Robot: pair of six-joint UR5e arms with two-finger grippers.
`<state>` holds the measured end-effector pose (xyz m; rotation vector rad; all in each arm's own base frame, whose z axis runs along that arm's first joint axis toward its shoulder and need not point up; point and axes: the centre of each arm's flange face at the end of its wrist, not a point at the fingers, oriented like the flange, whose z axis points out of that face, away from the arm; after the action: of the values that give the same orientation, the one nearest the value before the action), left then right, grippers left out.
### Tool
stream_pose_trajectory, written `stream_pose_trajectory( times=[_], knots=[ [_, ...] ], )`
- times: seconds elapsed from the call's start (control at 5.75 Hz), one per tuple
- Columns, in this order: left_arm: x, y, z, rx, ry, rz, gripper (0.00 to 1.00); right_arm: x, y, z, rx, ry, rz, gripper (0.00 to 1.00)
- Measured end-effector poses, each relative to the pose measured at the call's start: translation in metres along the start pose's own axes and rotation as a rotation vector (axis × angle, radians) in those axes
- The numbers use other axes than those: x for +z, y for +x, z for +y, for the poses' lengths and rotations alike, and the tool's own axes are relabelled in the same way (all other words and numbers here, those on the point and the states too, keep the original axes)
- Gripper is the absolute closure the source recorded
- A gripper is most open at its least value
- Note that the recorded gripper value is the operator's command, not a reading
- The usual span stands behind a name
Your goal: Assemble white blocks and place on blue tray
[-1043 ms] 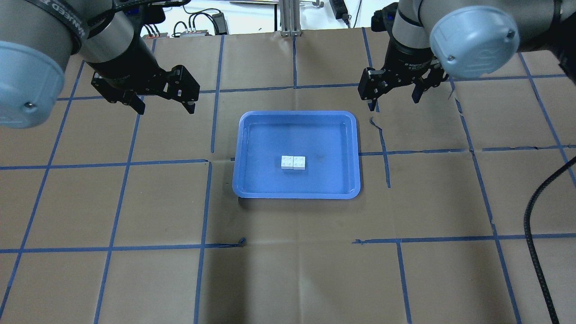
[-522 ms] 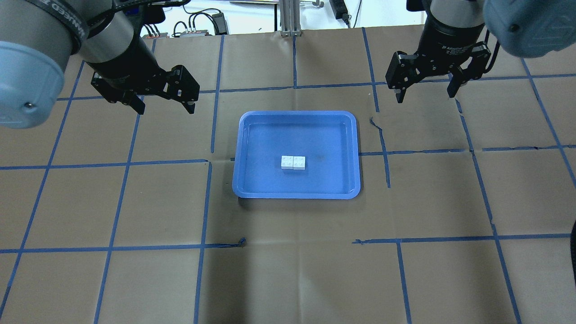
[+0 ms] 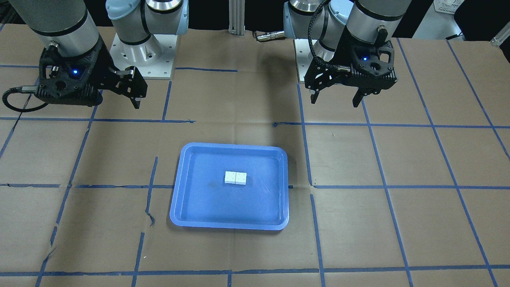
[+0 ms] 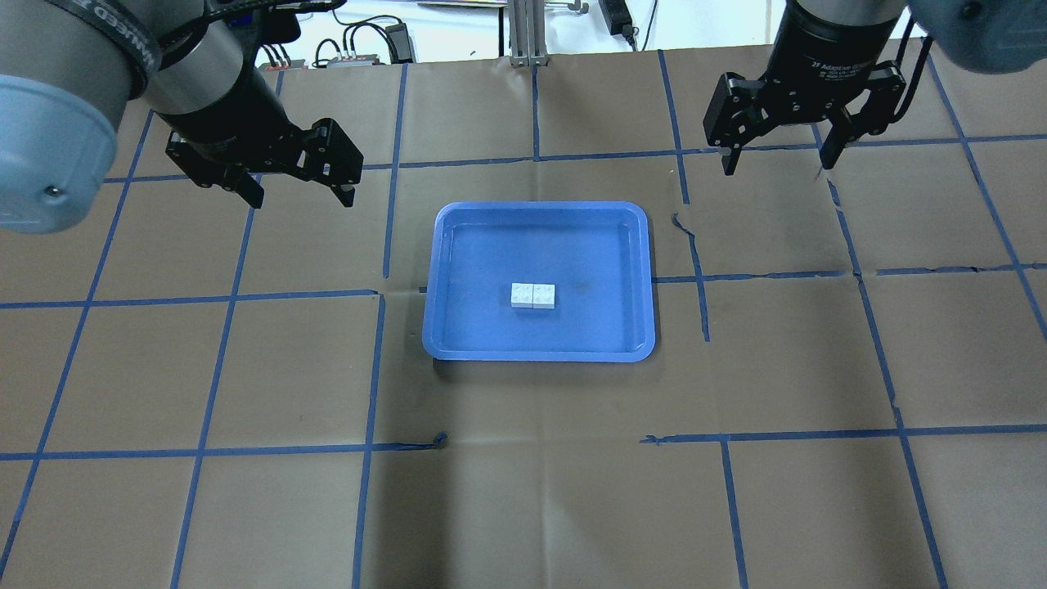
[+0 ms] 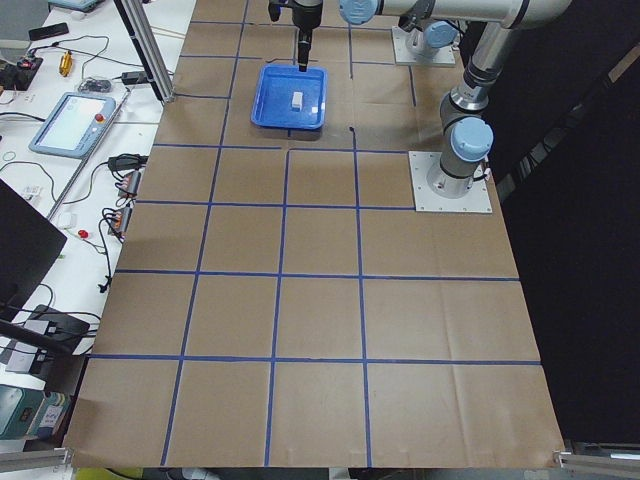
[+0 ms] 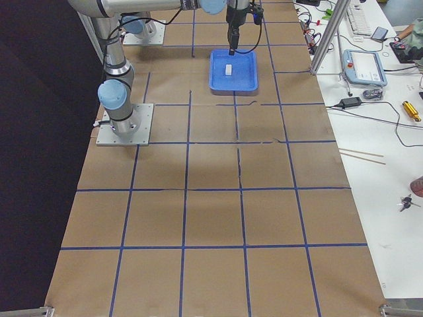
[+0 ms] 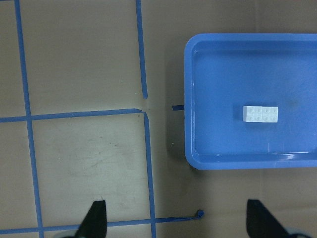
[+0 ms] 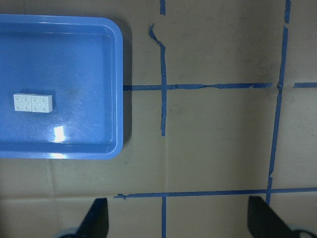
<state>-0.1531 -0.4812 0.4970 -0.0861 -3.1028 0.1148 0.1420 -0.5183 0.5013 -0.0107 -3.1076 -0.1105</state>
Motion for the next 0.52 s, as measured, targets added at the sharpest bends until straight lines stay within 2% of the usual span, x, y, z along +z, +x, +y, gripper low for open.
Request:
stream_pose_trajectory(
  times=[0.52],
  knots=[
    [0.0000,0.0000,0.0000,0.000,0.000,0.000,0.01,-0.0009,-0.0014,0.0009,0.001,-0.002,-0.014,0.00]
  ],
)
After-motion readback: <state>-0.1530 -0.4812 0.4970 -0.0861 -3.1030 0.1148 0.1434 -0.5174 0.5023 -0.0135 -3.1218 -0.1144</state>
